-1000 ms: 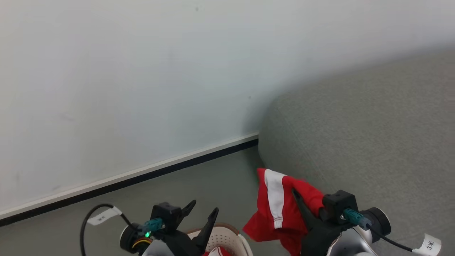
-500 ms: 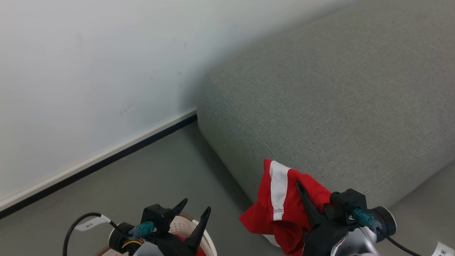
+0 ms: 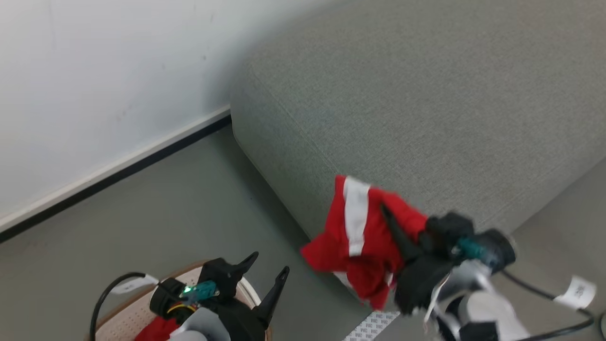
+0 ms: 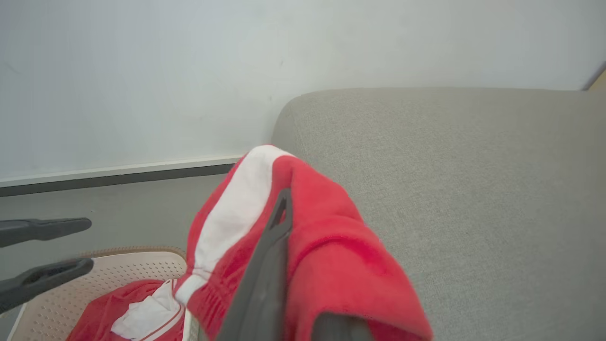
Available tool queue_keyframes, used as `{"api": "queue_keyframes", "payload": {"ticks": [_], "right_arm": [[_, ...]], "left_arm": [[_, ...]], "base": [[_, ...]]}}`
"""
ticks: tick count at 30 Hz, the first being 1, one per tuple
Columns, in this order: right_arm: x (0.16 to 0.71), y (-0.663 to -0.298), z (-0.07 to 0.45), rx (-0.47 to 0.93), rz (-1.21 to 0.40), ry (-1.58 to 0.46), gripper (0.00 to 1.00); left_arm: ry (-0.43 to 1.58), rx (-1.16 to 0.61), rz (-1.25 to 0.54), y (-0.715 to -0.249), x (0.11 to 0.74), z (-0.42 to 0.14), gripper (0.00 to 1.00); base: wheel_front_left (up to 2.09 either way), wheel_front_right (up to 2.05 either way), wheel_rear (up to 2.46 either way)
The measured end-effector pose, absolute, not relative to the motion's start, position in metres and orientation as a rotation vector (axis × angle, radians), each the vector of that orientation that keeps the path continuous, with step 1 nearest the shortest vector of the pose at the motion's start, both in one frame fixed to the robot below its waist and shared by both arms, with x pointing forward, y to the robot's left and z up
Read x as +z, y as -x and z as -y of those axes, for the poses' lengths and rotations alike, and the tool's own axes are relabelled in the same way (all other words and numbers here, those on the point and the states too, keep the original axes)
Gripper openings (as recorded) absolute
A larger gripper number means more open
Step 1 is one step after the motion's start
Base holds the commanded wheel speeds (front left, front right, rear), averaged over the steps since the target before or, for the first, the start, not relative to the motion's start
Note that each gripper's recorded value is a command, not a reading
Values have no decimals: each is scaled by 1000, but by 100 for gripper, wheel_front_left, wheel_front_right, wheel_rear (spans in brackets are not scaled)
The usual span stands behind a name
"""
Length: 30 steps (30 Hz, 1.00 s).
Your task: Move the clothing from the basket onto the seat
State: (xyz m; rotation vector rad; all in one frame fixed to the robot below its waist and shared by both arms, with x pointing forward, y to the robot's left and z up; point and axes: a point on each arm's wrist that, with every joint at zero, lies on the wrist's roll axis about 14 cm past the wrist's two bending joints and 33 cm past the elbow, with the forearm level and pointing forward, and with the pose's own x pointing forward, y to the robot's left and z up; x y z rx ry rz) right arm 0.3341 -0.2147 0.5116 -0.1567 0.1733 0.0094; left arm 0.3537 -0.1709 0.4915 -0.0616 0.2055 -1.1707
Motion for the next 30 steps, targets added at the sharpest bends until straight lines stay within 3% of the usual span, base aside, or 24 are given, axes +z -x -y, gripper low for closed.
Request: {"api": "queue_keyframes", "payload": {"ticks": [9, 20, 25, 30], "right_arm": [[589, -412, 294, -65, -31, 242, 0], [662, -512, 400, -240, 20, 401, 0], [646, -543, 434, -320, -17, 426, 0], [601, -549, 473, -405, -106, 435, 0]], "left_arm": [[50, -1213, -177, -375, 503, 177, 100], [18, -1218, -65, -427, 483, 148, 100], [35, -1233, -39, -441, 462, 133, 100], [73, -1219, -44, -449, 441, 119, 100]], "base": [[0, 0, 0], [0, 0, 0], [0, 0, 0], [0, 0, 0]]}}
